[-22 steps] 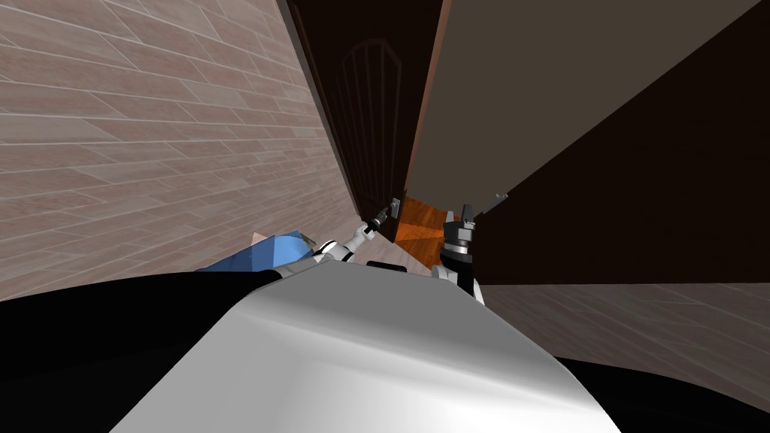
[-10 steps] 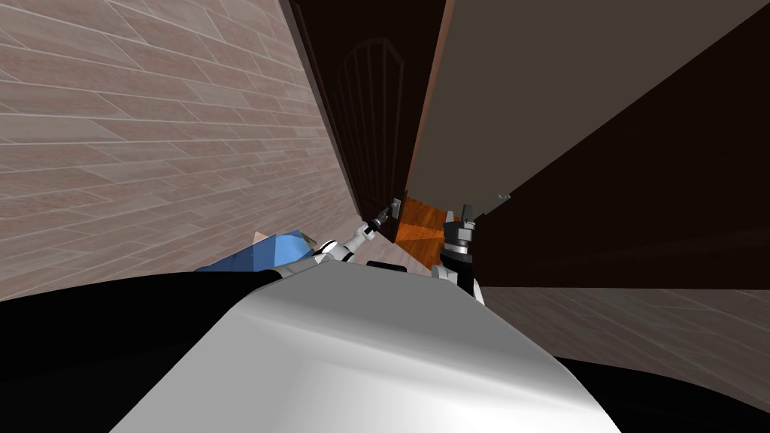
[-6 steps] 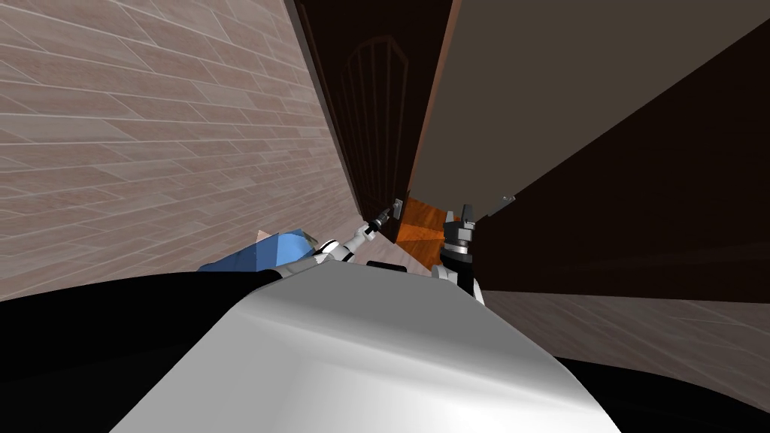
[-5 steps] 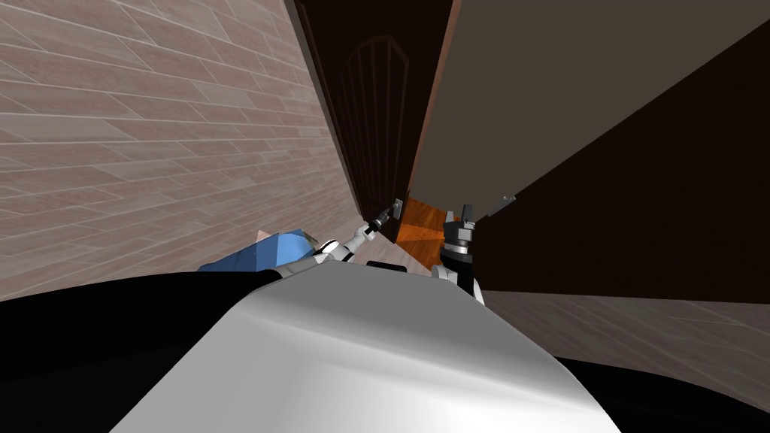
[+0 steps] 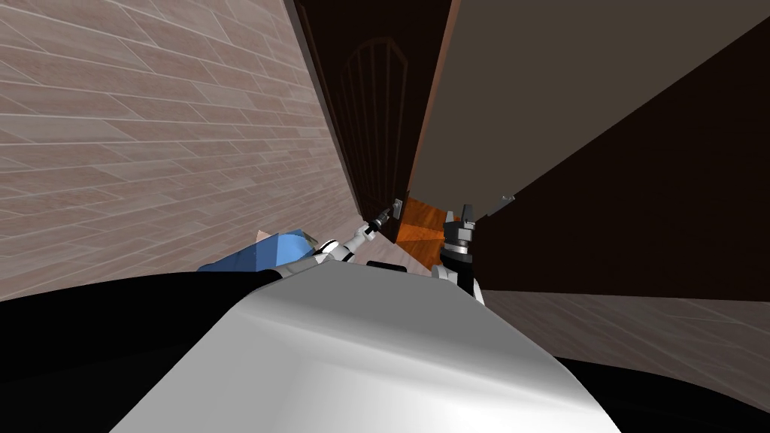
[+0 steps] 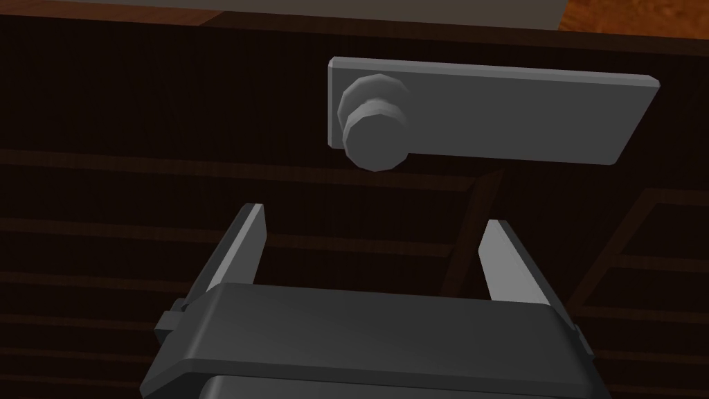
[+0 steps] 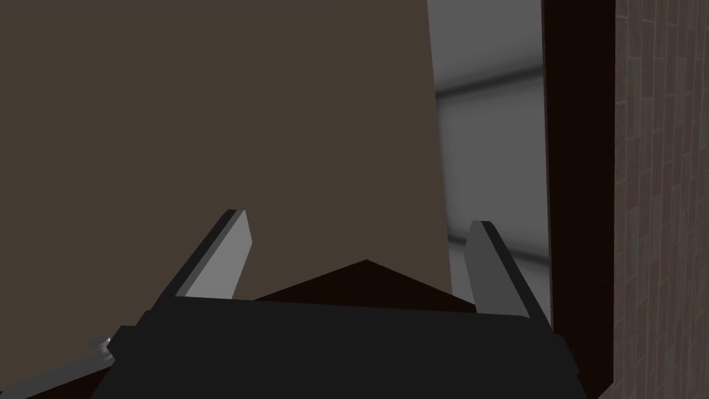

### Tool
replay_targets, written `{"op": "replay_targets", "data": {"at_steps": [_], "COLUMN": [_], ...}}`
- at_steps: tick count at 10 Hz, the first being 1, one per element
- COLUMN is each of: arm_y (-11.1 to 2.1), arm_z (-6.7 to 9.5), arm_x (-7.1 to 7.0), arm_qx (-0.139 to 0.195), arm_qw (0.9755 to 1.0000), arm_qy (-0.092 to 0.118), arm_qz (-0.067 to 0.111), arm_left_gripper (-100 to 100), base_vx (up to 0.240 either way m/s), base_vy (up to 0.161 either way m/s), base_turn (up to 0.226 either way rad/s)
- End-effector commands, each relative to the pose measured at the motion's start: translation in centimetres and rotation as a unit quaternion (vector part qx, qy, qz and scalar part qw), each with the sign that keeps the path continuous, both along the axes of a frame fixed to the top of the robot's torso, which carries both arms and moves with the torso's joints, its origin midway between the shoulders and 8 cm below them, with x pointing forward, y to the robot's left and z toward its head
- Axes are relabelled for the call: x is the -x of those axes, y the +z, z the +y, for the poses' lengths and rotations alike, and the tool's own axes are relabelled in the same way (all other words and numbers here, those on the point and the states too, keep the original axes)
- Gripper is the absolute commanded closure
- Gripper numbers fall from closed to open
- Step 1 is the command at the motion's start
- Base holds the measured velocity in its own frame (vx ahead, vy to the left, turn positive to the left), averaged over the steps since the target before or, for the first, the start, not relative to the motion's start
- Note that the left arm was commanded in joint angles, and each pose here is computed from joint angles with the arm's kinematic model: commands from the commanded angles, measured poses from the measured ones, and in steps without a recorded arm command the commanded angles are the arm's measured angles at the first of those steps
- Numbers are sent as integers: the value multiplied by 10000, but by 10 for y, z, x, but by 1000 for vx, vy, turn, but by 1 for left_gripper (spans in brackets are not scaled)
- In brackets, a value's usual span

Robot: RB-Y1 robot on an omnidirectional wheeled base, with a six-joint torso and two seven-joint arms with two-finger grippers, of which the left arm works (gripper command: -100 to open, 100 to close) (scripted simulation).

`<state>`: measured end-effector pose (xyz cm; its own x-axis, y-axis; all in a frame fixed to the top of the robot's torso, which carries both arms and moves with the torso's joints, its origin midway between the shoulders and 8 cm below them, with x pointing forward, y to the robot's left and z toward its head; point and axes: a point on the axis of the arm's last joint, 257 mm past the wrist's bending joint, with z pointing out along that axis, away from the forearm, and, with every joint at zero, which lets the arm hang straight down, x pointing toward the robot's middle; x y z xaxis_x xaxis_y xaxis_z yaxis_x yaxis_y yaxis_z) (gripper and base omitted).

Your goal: Push the door open

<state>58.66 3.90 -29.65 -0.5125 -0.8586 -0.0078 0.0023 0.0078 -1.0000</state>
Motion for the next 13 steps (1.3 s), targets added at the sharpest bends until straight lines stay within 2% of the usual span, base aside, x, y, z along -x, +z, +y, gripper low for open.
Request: {"op": "replay_targets", "data": {"at_steps": [1,2,3,4,13], "arm_y": [0,0,0,0,0], "arm_z": [0,0,-6,-7,-7], "arm_x": [0,0,3,4,4], "arm_qx": [0,0,21,27,27], "arm_qw": [10000,10000,9999,9999,9999], "arm_qy": [0,0,-118,-130,-130], "arm_qz": [0,0,8,9,9], "arm_left_gripper": [-100,-100,-100,-100,-100], "base_vx": [0,5,24,11,-1], "base_vy": [0,3,15,7,0], "base_turn": [0,17,79,37,-2]}}
